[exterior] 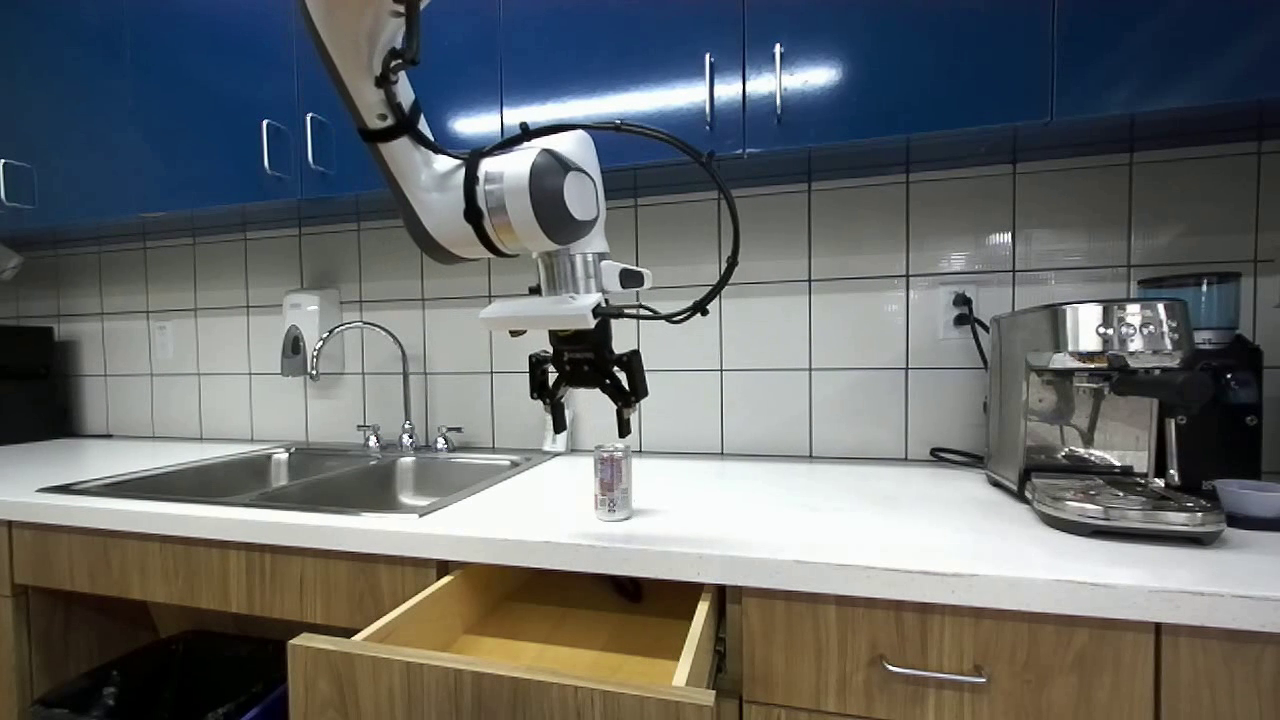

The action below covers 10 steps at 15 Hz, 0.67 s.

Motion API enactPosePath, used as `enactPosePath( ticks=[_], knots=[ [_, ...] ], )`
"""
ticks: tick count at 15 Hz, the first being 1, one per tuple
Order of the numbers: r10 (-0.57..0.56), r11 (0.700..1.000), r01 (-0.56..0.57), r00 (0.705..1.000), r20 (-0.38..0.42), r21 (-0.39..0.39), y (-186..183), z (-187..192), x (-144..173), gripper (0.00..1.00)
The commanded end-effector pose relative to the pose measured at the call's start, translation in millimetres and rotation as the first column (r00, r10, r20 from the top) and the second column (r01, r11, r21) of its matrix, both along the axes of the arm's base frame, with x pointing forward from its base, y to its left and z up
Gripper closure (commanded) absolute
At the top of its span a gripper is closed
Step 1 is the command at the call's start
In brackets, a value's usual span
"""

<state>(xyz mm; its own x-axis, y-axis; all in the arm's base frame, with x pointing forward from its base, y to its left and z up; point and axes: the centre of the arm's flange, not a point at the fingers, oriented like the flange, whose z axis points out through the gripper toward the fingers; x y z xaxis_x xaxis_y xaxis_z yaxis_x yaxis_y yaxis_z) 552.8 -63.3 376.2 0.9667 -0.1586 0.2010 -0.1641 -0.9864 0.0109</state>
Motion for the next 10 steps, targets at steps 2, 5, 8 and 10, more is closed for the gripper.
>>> enactPosePath(
  ticks=[2,5,8,10],
  knots=[
    [-0.016,1.0,0.016,1.0,-0.002,-0.016,-13.8,3.1,40.2,0.0],
    [-0.019,1.0,0.019,1.0,0.007,-0.02,-17.2,-0.3,59.7,0.0],
    [-0.011,1.0,0.011,1.0,0.012,-0.021,-17.4,-7.9,79.8,0.0],
    [-0.004,1.0,0.005,1.0,0.016,-0.023,-16.0,-11.4,89.8,0.0]
  ],
)
